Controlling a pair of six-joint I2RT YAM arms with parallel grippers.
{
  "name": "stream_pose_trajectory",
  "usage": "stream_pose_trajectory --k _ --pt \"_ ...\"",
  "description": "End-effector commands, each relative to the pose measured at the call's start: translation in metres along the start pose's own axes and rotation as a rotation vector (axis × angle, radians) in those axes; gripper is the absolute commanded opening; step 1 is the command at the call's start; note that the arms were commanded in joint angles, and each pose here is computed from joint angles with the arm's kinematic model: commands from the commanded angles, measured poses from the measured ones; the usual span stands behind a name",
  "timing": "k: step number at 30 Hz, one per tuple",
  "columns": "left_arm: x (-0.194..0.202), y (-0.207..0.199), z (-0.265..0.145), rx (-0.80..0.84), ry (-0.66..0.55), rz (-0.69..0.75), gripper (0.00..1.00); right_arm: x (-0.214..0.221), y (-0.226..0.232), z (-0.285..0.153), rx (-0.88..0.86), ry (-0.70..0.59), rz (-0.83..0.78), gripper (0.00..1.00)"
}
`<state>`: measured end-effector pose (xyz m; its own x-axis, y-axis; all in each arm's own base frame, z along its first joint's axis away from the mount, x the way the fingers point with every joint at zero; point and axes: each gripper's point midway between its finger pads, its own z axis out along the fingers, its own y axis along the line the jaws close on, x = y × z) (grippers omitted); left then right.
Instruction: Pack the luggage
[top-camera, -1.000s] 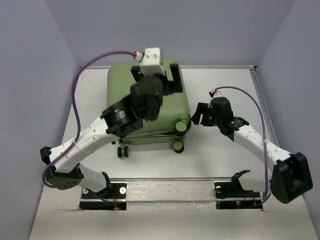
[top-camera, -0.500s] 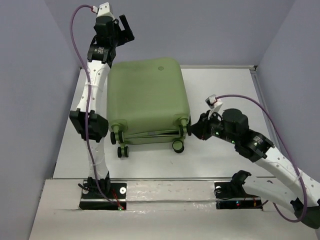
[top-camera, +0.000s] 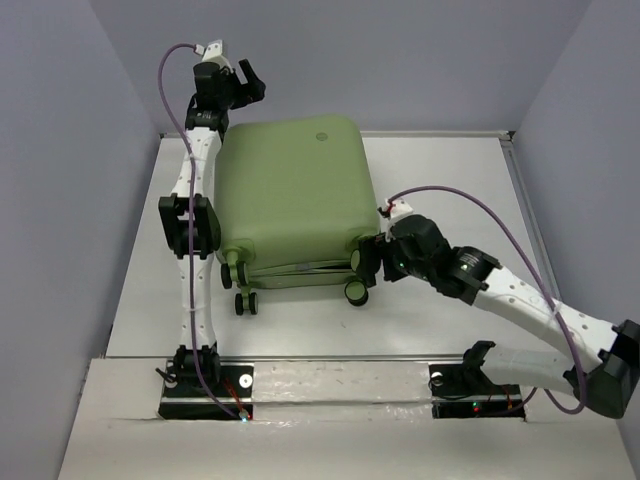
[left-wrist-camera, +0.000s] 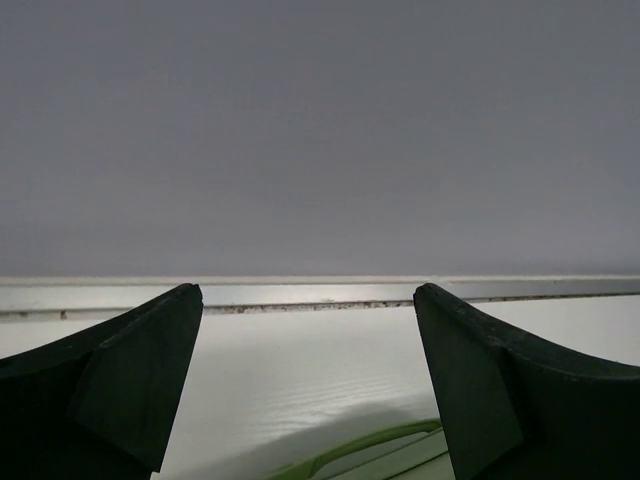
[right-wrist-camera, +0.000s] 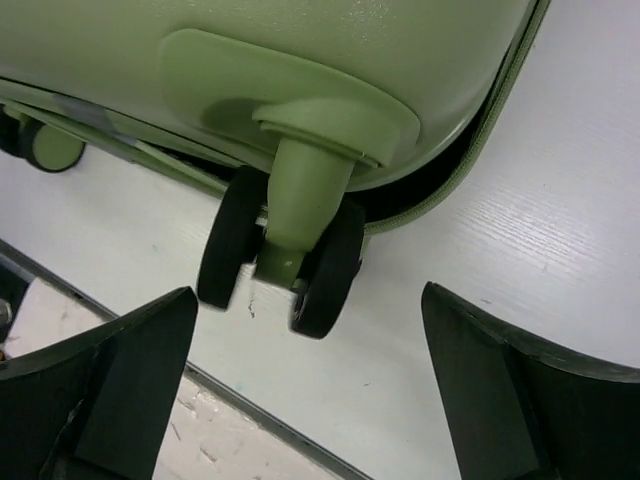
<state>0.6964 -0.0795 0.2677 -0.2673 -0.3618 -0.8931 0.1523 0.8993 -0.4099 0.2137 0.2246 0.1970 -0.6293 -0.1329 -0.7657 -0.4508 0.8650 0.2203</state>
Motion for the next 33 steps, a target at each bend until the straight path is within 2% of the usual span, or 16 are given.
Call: stream_pose_trajectory --k 1,7,9,10,12,13,16,19,24,28,32,33 --pt "-0.03 -0.033 0.01 0.157 -0.146 0.133 0.99 -0.026 0.009 0.025 0.006 -0.061 -0.011 1.0" --pt "0.019 -0.043 0.027 0.294 -0.067 0.206 0.99 -0.058 0.014 0.057 0.054 -0.1 -0.076 0.99" --pt "0.043 -0.054 0.027 0.369 -0.008 0.216 0.99 -0.063 0.008 0.067 0.09 -0.098 -0.08 0.9" --pt "0.049 -0.057 0.025 0.397 0.014 0.21 0.99 -0.066 -0.001 0.07 0.115 -0.101 -0.067 0.7" --pt "0.07 -0.064 0.016 0.469 0.084 0.189 0.99 -0.062 -0.012 0.069 0.153 -0.102 -0.062 0.51" --pt "0.076 -0.066 0.012 0.495 0.109 0.18 0.98 -0.067 -0.025 0.063 0.179 -0.123 -0.039 0.33" --pt "0.096 -0.074 -0.005 0.566 0.196 0.142 0.97 -0.057 -0.048 0.056 0.217 -0.121 -0.011 0.16" --pt "0.117 -0.081 -0.026 0.62 0.285 0.101 0.95 -0.057 -0.079 0.038 0.247 -0.152 0.052 0.09" --pt "0.143 -0.084 -0.06 0.584 0.367 0.095 0.95 -0.073 -0.115 0.02 0.275 -0.224 0.14 0.07" --pt "0.17 -0.098 -0.105 0.543 0.437 0.095 0.95 -0.094 -0.125 0.035 0.231 -0.247 0.172 0.07" --pt "0.181 -0.103 -0.14 0.411 0.42 0.06 0.95 -0.134 -0.128 0.067 0.157 -0.261 0.179 0.07" --pt "0.188 -0.106 -0.164 0.391 0.421 0.042 0.96 -0.145 -0.126 0.076 0.124 -0.262 0.179 0.07"
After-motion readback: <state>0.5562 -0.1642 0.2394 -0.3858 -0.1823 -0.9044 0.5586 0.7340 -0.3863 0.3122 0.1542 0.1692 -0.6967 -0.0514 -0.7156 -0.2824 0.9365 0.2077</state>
